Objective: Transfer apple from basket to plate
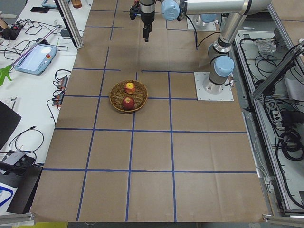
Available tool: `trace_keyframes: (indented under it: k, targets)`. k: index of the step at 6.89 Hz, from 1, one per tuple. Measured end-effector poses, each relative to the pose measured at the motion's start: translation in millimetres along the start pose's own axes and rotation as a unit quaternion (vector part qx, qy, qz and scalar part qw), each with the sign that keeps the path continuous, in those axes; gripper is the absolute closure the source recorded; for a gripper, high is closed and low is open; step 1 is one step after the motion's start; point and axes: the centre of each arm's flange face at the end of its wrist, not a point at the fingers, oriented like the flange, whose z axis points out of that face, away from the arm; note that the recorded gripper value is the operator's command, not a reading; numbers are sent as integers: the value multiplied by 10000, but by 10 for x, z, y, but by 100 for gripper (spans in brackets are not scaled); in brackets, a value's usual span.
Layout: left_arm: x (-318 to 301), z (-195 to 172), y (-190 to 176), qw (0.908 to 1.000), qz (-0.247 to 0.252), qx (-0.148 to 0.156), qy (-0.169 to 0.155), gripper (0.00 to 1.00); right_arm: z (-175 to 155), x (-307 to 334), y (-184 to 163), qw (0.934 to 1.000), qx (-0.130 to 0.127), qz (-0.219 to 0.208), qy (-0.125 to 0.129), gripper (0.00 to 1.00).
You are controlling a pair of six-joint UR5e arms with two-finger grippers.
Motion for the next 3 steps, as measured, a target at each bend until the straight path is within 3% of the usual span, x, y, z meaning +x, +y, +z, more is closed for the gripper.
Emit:
trace_keyframes:
  k: [3]
  targets:
    - [-6,6,-9,10000,-3,9,-1,1,0,0,0,10000,0,0,0,0]
